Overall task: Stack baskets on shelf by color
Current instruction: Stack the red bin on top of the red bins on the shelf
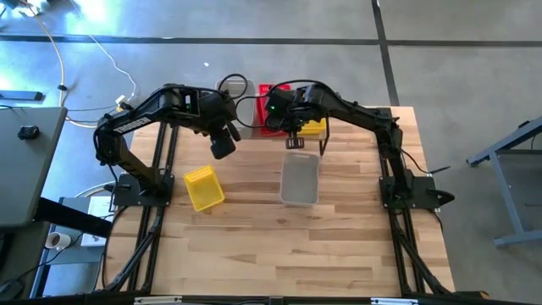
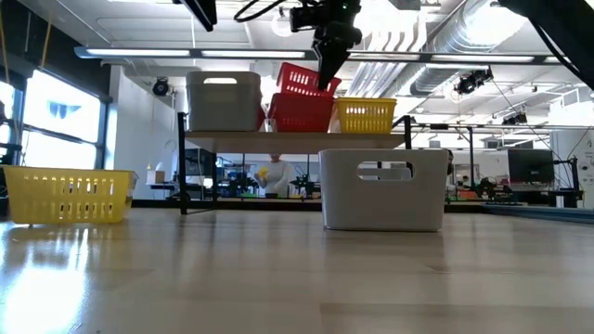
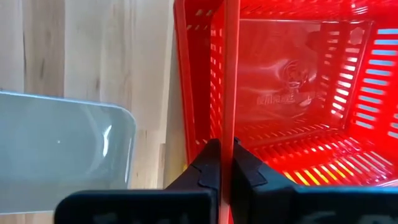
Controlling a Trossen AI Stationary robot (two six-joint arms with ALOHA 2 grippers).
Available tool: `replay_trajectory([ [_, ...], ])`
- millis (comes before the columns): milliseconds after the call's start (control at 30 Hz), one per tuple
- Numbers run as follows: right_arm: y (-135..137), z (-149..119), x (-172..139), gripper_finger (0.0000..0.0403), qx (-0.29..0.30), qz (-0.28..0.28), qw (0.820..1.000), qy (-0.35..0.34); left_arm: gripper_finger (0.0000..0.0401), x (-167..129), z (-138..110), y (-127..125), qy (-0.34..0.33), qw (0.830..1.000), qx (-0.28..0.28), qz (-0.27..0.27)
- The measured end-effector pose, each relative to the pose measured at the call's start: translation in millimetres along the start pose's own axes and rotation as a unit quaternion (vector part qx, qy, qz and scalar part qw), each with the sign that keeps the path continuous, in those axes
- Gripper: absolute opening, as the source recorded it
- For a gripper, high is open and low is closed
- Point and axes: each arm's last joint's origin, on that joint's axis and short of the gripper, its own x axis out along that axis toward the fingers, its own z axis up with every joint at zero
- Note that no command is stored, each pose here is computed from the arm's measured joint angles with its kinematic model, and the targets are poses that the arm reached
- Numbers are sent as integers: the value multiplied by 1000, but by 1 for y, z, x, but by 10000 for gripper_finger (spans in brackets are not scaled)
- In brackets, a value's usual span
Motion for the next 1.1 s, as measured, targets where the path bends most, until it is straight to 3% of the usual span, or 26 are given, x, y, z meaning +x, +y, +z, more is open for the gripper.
replay_trajectory([
  [467,0,2,0,71,-20,-3,1000,-8,140,0,0,0,0,1000,0,0],
  [900,6,3,-14,76,1,-21,1000,-22,140,0,0,0,0,1000,12,0],
  [1100,7,-8,-18,76,30,-13,999,20,140,0,0,0,0,1000,13,0],
])
